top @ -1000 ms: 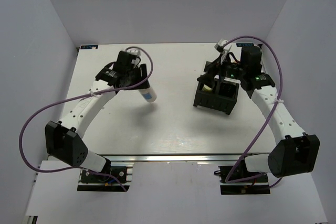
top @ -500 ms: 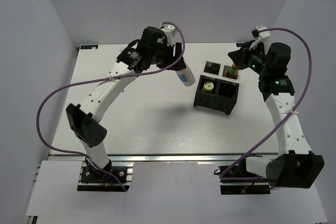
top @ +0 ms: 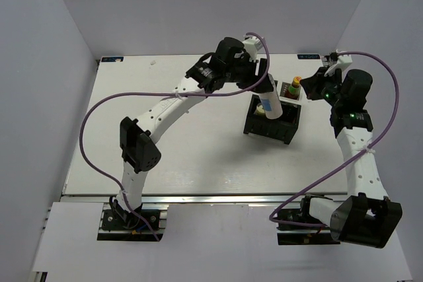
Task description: Organize the condiment bottles
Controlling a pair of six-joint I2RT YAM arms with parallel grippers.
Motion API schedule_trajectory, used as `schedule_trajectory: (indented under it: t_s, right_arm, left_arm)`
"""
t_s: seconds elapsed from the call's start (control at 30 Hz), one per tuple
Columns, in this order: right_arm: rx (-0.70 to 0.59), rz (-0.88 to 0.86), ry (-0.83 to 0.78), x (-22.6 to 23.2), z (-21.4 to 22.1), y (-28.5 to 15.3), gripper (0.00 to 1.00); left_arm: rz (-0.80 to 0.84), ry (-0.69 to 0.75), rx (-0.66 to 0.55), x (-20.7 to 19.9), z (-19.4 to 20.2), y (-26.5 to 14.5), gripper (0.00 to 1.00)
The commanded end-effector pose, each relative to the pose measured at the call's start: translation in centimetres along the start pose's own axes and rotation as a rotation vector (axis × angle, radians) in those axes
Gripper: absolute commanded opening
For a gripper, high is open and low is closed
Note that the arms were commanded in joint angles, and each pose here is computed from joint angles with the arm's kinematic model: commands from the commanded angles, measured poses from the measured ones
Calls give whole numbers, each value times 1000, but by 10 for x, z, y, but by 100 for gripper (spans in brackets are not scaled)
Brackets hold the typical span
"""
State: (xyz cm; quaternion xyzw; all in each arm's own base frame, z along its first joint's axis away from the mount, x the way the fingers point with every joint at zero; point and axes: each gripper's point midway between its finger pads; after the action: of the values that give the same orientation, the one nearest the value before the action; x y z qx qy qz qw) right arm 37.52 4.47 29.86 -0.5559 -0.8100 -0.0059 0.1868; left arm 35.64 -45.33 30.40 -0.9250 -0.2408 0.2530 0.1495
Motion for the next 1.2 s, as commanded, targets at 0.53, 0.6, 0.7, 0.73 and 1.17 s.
schedule_trajectory:
  t_s: [0.53,0.6,0.7,0.73,1.17]
  right_arm:
    - [-47,24,-15,-14,8,-7,0]
    - [-38,24,-10,-16,13,-6,0]
    - [-31,24,-7,-17,17,-6,0]
    - [-30,26,-8,-17,18,-6,0]
    - [-21,32,-15,-20,22,-5,0]
  left_arm:
    - [221,9,-198,-37,-46,42,0]
    - [230,3,-205,-37,-47,45,0]
    - [233,1,-204,-36,-44,51,0]
    - [227,0,-199,-33,-41,54,0]
    - [136,126,-127,-28,-8,74,0]
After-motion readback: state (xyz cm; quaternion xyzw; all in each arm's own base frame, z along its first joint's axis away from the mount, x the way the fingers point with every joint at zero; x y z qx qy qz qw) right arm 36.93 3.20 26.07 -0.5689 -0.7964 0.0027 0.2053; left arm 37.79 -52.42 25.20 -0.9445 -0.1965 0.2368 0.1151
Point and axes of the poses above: each gripper's point midway between its finger pads, its own y axis out along the fingers, its own x axis along the line the jaws close on, z = x × y, and after that the axes turned 6 degrees about y, right-handed
